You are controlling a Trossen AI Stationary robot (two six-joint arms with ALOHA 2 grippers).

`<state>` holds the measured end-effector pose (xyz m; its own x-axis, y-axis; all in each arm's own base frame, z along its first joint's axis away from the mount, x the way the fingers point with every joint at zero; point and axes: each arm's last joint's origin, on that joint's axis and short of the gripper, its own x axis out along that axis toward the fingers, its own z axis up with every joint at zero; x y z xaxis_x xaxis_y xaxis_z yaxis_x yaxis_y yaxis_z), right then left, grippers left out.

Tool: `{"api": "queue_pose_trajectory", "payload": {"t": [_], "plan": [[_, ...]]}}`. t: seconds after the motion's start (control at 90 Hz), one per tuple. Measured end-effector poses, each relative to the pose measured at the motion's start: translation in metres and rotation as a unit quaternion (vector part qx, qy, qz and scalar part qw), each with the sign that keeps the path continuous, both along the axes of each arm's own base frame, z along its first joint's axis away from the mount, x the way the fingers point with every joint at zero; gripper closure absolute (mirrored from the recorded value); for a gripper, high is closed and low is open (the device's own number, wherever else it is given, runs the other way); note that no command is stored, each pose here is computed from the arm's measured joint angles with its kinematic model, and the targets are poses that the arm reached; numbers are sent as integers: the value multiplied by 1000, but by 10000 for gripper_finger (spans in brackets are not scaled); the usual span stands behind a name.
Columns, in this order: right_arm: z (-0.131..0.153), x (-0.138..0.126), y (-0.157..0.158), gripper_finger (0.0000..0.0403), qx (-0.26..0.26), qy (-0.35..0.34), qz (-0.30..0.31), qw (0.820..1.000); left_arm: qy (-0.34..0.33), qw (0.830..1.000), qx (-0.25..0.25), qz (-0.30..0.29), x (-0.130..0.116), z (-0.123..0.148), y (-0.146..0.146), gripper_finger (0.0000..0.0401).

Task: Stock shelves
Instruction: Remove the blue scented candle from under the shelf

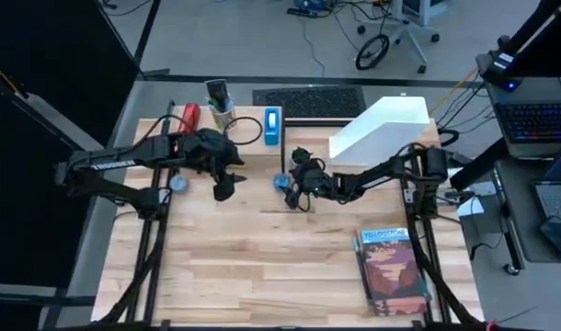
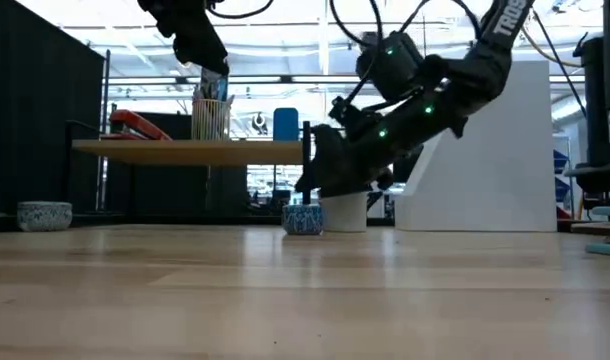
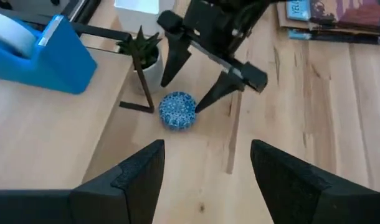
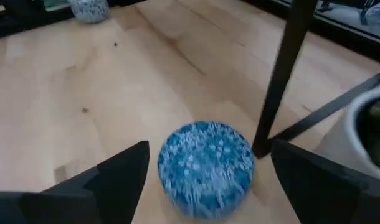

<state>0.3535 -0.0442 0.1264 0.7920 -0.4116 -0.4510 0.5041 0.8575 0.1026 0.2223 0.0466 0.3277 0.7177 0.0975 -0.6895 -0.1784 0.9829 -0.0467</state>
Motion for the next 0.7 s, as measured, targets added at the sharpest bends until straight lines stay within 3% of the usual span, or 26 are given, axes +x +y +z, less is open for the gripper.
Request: {"api": "queue_pose_trajectory", "payload": {"t": [0.244, 0.489, 0.7], "plan": [[-12, 17, -8, 83, -10, 20, -2, 1000, 0, 1000, 0, 0, 0, 0, 0, 178], [-20, 17, -7, 83, 26, 42, 12, 999, 0, 1000, -3, 2, 0, 0, 0, 178], [-21, 17, -6, 89, 22, 47, 14, 999, -1, 1000, -3, 2, 0, 0, 0, 178]]}}
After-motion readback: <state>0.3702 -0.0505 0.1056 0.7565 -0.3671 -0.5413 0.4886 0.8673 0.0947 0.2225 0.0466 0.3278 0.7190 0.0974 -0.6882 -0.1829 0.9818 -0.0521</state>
